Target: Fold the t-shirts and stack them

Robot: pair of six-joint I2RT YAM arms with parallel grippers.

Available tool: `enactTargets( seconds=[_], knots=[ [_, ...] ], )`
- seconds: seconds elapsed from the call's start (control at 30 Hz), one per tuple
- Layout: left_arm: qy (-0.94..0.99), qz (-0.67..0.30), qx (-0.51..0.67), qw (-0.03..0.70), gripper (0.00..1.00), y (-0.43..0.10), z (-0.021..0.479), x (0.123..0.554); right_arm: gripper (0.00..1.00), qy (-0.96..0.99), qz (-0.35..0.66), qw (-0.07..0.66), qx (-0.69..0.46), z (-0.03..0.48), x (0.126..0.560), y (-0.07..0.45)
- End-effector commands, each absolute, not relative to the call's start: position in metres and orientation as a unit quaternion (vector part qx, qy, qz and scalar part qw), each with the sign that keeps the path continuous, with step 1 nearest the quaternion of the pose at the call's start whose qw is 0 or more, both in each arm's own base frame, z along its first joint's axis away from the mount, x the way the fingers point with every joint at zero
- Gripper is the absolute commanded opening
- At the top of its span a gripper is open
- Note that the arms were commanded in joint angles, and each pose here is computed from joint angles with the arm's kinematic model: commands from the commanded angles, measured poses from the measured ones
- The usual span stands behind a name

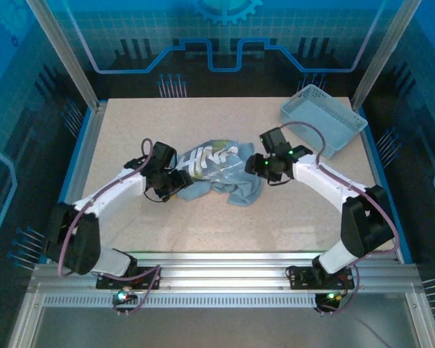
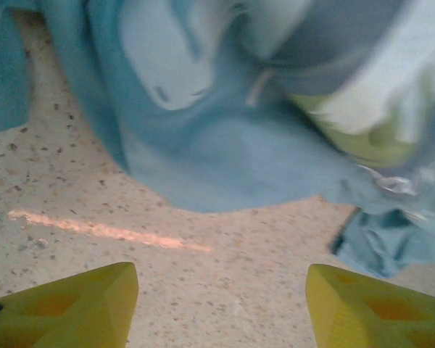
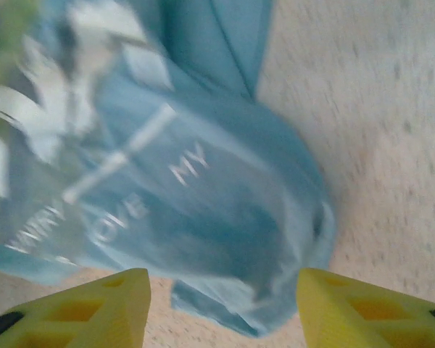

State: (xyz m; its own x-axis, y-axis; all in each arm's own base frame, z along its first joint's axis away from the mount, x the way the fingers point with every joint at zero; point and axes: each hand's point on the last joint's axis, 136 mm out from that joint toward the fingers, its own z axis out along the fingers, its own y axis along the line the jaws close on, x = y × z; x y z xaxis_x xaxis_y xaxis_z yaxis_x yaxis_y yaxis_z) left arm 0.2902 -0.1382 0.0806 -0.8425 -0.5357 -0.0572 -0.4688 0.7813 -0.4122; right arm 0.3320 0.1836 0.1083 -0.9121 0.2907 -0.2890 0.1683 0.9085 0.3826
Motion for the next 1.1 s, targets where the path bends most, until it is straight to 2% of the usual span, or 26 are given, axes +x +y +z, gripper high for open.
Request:
enactTargets(
  seconds=[0.0, 0.13, 0.23, 0.3, 0.43, 0.53, 0.67, 0.83, 1.07],
  knots=[
    [0.933, -0.218, -0.280, 0.054, 0.66, -0.147, 0.067, 0.292, 0.59, 0.965, 0.185, 0.123, 0.140, 0.085, 0.306, 0.184],
    [0.923, -0.211, -0.321, 0.028, 0.65, -0.144, 0.043, 0.298, 0.59, 0.969, 0.193, 0.083, 0.132, 0.060, 0.293, 0.197],
    [0.922, -0.198, -0.330, 0.038, 0.59, -0.139, 0.034, 0.306, 0.57, 0.970, 0.198, 0.066, 0.126, 0.047, 0.290, 0.209],
    [0.920, -0.201, -0.332, 0.053, 0.48, -0.139, 0.032, 0.313, 0.54, 0.968, 0.208, 0.054, 0.130, 0.037, 0.291, 0.217],
    [0.914, -0.203, -0.343, 0.078, 0.17, -0.136, 0.030, 0.323, 0.35, 0.969, 0.203, 0.045, 0.136, 0.027, 0.297, 0.221],
    [0.909, -0.202, -0.351, 0.095, 0.00, -0.132, 0.036, 0.326, 0.21, 0.971, 0.194, 0.058, 0.131, 0.036, 0.304, 0.219],
    [0.902, -0.209, -0.353, 0.134, 0.00, -0.127, 0.059, 0.331, 0.00, 0.976, 0.160, 0.081, 0.122, 0.059, 0.309, 0.205],
    [0.886, -0.231, -0.350, 0.198, 0.00, -0.123, 0.108, 0.334, 0.00, 0.975, 0.133, 0.137, 0.116, 0.112, 0.320, 0.190],
    [0.856, -0.269, -0.306, 0.318, 0.00, -0.115, 0.206, 0.336, 0.00, 0.956, 0.127, 0.244, 0.101, 0.202, 0.345, 0.173]
  ],
)
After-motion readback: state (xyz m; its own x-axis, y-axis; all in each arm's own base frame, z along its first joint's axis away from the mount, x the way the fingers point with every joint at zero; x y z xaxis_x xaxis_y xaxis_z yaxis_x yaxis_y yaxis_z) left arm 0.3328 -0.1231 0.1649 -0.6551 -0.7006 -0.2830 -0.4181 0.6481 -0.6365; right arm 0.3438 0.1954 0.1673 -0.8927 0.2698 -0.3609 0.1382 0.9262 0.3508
